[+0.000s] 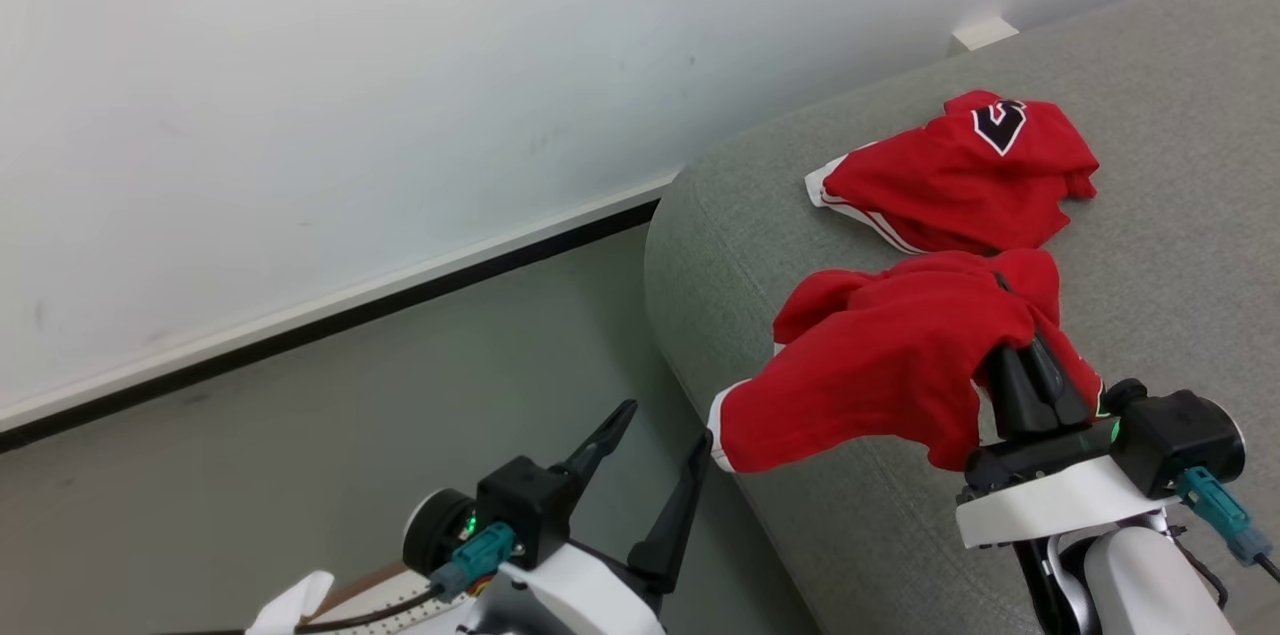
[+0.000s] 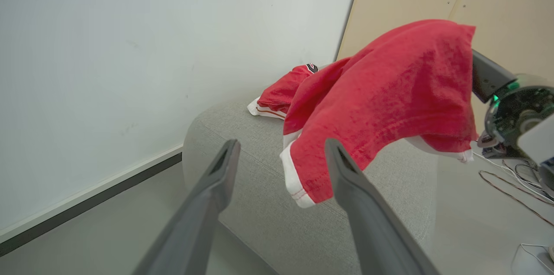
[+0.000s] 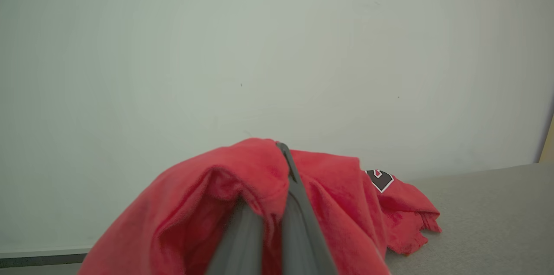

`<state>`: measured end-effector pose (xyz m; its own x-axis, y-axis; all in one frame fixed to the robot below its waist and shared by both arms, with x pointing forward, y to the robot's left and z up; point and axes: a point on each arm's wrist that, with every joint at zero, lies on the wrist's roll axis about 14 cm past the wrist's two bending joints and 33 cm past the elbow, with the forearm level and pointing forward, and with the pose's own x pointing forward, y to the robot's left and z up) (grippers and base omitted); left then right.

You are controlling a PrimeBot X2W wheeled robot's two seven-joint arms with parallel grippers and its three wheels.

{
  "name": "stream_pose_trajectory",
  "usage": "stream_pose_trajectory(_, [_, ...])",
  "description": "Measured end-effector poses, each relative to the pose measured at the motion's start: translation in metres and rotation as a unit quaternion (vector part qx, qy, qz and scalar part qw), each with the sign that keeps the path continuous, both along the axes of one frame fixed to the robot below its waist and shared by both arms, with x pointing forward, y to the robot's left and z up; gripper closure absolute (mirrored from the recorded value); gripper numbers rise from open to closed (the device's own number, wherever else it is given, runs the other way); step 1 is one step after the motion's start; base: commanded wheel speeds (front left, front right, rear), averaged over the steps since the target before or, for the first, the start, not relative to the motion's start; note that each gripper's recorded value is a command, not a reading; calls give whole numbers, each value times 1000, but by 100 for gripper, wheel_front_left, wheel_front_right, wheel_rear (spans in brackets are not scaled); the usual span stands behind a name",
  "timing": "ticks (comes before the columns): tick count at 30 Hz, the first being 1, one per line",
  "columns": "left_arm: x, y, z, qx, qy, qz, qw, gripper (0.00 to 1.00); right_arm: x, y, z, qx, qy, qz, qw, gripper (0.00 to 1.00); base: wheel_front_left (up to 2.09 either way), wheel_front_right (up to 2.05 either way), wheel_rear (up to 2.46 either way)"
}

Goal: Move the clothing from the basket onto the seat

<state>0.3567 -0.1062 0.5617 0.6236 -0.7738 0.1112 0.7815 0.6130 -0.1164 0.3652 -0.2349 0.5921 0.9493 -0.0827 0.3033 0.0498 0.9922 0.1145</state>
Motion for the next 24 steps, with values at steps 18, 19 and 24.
stream_pose_trajectory(18, [65, -11, -10, -9, -7, -16, 1000, 0, 77, -41, 0, -46, 7, -33, 998, 100, 0, 0, 0])
stream_pose_trajectory(19, [71, -11, -10, -12, -9, -14, 1000, 0, 85, -44, 1, -51, 6, -35, 998, 100, 0, 0, 0])
stream_pose_trajectory(24, [103, -7, -21, -12, -15, -6, 1000, 0, 130, -57, 6, -100, 3, -33, 994, 100, 0, 0, 0])
